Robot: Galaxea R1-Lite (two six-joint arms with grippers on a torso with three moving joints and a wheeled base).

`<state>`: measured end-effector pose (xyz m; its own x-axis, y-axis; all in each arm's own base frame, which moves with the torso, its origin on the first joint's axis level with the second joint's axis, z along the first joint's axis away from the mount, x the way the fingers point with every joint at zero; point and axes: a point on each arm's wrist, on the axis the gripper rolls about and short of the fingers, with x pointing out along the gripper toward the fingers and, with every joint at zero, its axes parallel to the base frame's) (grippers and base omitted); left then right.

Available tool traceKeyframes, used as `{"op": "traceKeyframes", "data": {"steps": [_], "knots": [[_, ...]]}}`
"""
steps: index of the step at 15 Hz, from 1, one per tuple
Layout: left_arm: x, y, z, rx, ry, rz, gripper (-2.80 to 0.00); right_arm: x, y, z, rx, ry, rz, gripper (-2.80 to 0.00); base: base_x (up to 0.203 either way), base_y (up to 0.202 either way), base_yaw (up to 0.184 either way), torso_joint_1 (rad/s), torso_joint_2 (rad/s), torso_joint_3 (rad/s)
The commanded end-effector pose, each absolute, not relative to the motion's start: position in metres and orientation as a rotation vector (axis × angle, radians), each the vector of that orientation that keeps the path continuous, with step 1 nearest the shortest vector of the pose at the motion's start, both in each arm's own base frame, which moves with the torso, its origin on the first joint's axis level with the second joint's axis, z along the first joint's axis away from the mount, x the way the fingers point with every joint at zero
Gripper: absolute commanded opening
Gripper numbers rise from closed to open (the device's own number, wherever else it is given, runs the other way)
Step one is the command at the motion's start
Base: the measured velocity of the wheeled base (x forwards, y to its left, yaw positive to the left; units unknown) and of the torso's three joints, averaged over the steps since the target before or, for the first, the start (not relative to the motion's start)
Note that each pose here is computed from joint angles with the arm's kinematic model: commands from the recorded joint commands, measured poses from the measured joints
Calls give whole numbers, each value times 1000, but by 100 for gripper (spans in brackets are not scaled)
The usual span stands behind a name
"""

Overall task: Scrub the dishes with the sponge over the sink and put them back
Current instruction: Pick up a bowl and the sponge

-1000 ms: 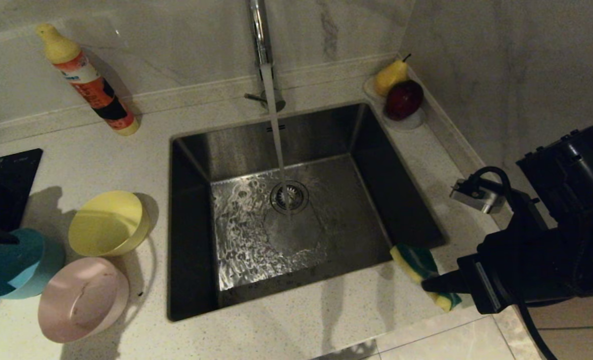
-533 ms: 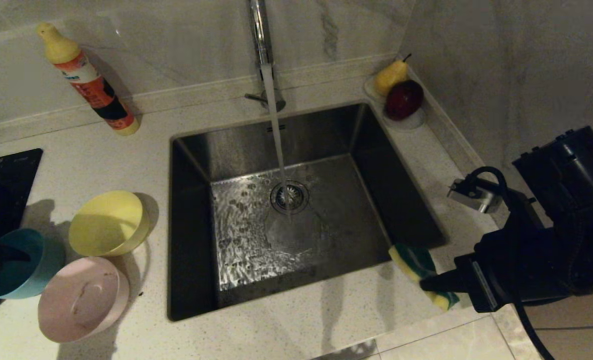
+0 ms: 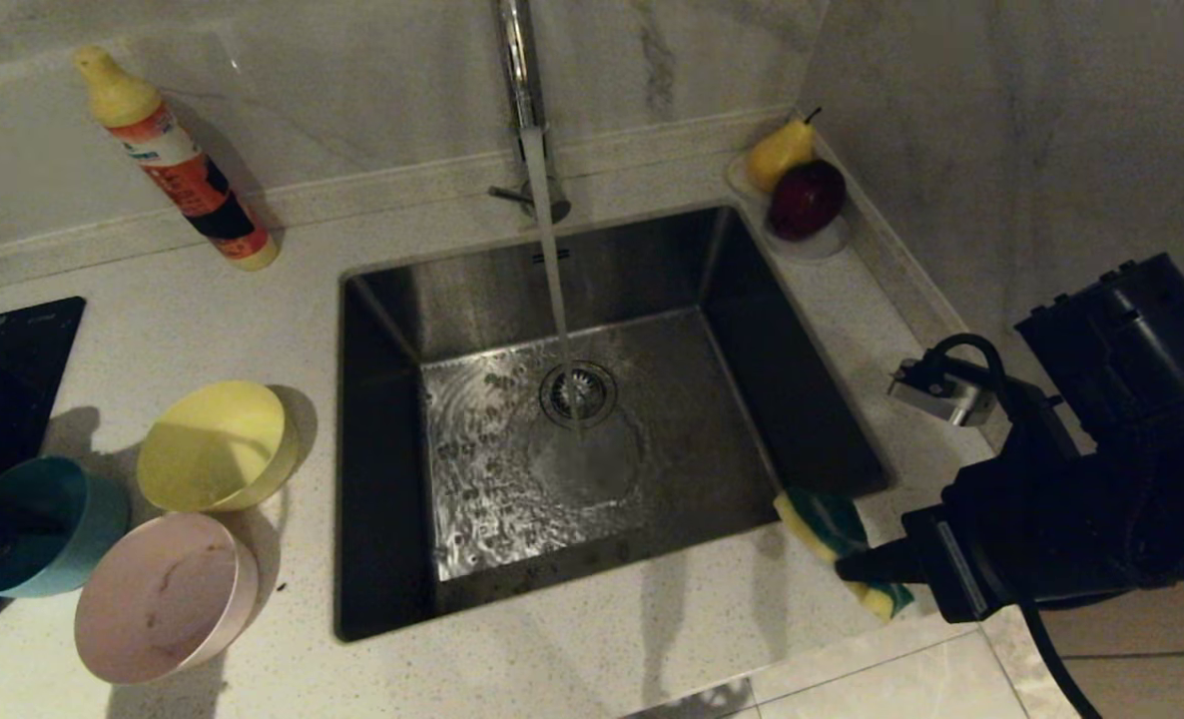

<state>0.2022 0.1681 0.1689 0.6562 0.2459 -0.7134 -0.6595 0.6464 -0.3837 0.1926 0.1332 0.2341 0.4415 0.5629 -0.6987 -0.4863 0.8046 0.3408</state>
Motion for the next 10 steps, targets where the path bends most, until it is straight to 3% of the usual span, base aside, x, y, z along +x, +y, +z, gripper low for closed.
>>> {"op": "traceKeyframes", "data": {"steps": [1,10], "knots": [[205,172,167,-692,670,562,-280,194,134,233,98,899,655,-280,0,0,0,0,0,0],[208,181,185,-705,563,596,-280,196,136,231,96,907,653,-280,0,0,0,0,0,0]]}}
